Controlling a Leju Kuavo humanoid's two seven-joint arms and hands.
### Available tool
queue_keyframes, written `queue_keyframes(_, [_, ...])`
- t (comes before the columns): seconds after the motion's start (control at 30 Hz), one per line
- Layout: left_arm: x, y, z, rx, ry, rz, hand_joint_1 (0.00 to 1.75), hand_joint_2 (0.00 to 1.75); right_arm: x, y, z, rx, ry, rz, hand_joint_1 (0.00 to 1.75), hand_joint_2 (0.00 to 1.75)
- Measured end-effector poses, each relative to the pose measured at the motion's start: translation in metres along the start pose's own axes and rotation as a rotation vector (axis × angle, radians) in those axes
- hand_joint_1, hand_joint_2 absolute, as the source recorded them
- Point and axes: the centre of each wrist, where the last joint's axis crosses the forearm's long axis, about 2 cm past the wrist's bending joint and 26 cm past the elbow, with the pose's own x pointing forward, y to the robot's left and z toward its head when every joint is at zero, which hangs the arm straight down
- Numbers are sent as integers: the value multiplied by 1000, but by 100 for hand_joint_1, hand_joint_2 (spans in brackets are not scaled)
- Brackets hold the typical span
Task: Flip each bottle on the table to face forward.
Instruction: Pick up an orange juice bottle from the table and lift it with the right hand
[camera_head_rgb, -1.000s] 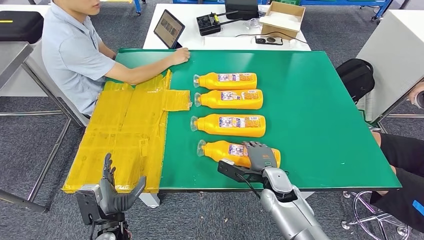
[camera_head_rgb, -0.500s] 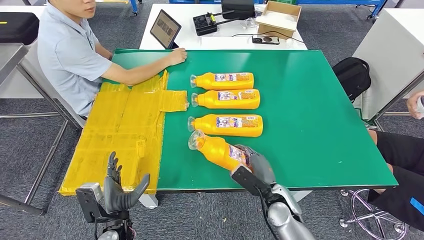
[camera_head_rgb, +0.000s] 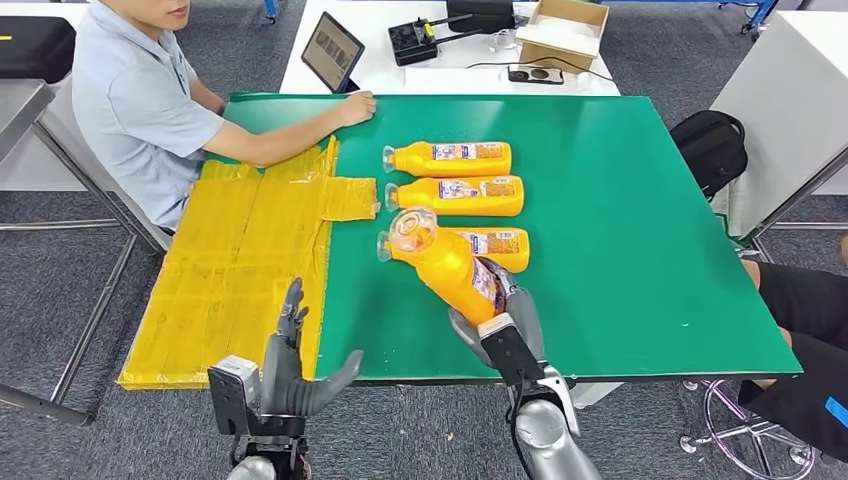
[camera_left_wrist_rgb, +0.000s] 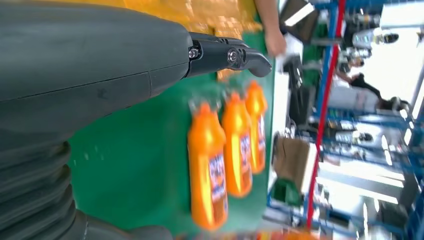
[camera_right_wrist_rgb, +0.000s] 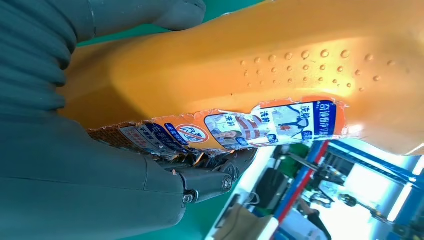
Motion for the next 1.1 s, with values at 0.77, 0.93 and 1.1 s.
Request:
queue_keyframes(0.77, [11,-7,-10,-143,-45,65,0,175,55,113,-47,270,-309,58,175,175])
queue_keyframes(0.93, [11,-2,-14,-113,-55,56,0,175,58,125,-41,293,-352,61,175,175])
queue_keyframes(1.1, [14,1,-19,-80,-79,54,0,175,59,134,-32,316,-342,26,175,175])
